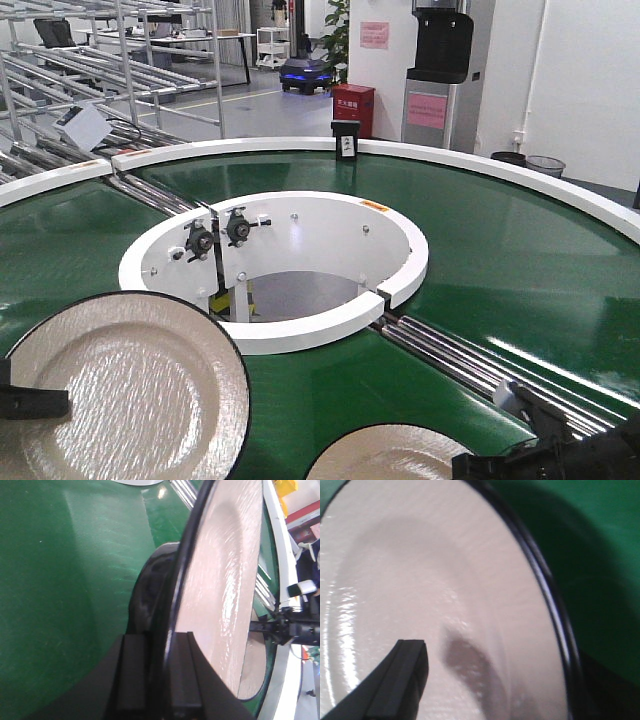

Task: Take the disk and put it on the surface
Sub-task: 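Lower both grippers and pinch the rims of the two cream plates, then lift both plates upright off the conveyor with both grippers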

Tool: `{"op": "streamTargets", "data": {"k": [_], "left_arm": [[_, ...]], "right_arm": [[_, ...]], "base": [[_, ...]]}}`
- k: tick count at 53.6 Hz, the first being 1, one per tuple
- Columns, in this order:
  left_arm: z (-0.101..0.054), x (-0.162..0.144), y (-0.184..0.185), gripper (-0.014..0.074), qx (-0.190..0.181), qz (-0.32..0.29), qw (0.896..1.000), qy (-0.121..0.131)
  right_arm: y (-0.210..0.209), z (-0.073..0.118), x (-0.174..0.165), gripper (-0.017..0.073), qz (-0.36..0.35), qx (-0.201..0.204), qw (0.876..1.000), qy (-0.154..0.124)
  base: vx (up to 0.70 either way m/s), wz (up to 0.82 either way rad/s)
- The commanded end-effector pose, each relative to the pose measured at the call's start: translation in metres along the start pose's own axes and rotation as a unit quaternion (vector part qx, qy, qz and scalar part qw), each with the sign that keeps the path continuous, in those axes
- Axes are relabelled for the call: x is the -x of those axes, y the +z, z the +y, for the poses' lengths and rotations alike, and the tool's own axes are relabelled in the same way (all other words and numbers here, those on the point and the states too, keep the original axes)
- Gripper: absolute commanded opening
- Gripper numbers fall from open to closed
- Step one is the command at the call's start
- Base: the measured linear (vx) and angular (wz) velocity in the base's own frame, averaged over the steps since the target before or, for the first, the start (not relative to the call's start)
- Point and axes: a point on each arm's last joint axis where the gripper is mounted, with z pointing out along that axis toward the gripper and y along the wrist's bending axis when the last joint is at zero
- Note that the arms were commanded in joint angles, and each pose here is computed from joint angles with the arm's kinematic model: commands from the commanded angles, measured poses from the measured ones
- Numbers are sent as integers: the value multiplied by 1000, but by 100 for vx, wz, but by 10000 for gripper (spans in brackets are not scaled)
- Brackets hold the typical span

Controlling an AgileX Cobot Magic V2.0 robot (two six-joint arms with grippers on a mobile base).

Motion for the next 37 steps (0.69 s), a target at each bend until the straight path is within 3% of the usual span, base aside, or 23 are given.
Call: {"op": "streamTargets", "data": {"k": [1, 8, 21, 37], "left_arm": [[-26, 14, -10, -4, -64, -59, 996, -12], [-27, 15, -11, -4, -69, -65, 995, -16], [-27, 15, -11, -4, -69, -65, 995, -14], [-22, 19, -11, -4, -46, -83, 995, -19]], "right_arm": [[-7, 13, 10, 496, -26, 48, 999, -4], [-6, 15, 9, 393, -17, 61, 998, -7], [-23, 29, 9, -15, -30, 79, 996, -21], [-75, 65, 9, -8, -98, 97, 990, 2]], "base": [[0, 0], [0, 0], [0, 0], [0, 0]]}}
